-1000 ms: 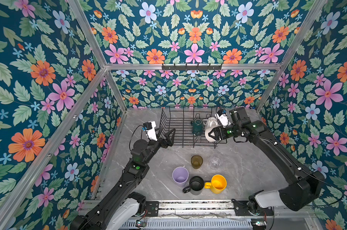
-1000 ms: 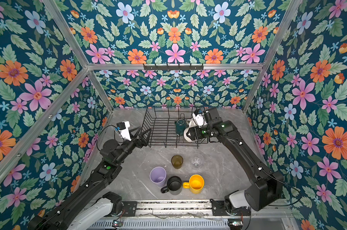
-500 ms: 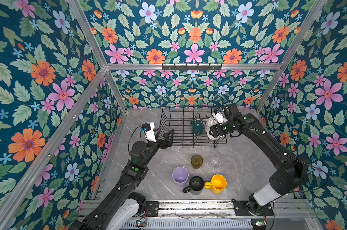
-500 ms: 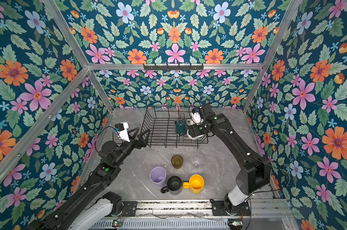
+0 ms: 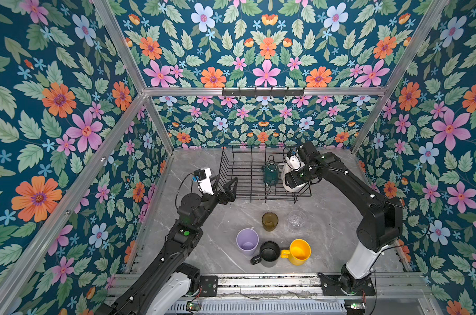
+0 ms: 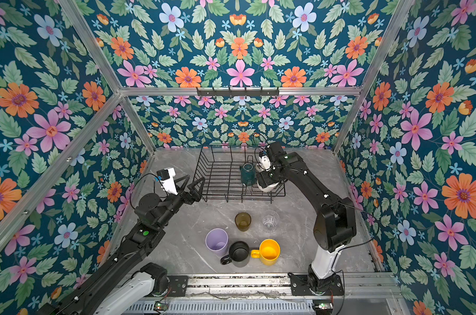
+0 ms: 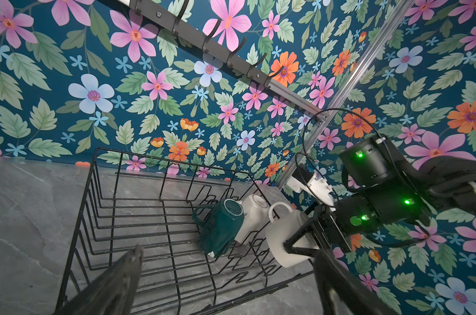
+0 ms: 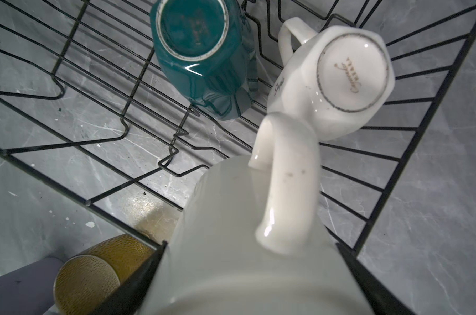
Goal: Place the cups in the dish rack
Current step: 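Lower the red-lined mug upside down in front of the white mug with the right gripper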
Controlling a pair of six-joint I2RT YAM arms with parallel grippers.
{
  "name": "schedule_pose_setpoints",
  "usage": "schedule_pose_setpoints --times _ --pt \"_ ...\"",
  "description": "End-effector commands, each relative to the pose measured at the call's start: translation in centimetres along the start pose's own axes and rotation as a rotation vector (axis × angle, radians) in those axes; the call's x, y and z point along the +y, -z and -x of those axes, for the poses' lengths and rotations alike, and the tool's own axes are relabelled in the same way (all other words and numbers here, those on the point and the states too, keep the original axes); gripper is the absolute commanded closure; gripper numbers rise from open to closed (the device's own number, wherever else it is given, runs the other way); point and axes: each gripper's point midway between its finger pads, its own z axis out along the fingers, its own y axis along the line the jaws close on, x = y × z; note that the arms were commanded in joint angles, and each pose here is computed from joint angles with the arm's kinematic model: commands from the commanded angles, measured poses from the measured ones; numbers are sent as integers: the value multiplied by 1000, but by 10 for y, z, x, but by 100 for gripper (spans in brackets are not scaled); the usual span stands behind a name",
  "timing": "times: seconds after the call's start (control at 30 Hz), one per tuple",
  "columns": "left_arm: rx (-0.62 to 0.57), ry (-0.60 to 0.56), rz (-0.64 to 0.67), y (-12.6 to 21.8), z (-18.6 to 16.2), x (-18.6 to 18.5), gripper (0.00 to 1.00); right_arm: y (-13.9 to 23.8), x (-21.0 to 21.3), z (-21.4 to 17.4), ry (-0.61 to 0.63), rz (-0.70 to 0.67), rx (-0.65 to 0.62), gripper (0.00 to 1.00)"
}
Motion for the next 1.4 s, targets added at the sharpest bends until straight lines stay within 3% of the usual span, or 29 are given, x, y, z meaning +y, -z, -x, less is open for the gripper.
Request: schedule_pose_setpoints --times 0.0,1.23,1.37 --pt "-15 -21 1 1 4 0 0 -4 -5 4 35 -25 -4 100" --pt "-10 -20 18 5 1 3 0 -76 -7 -25 59 -32 202 100" --pt "-11 -20 22 6 1 4 0 -78 -8 -27 54 -40 209 75"
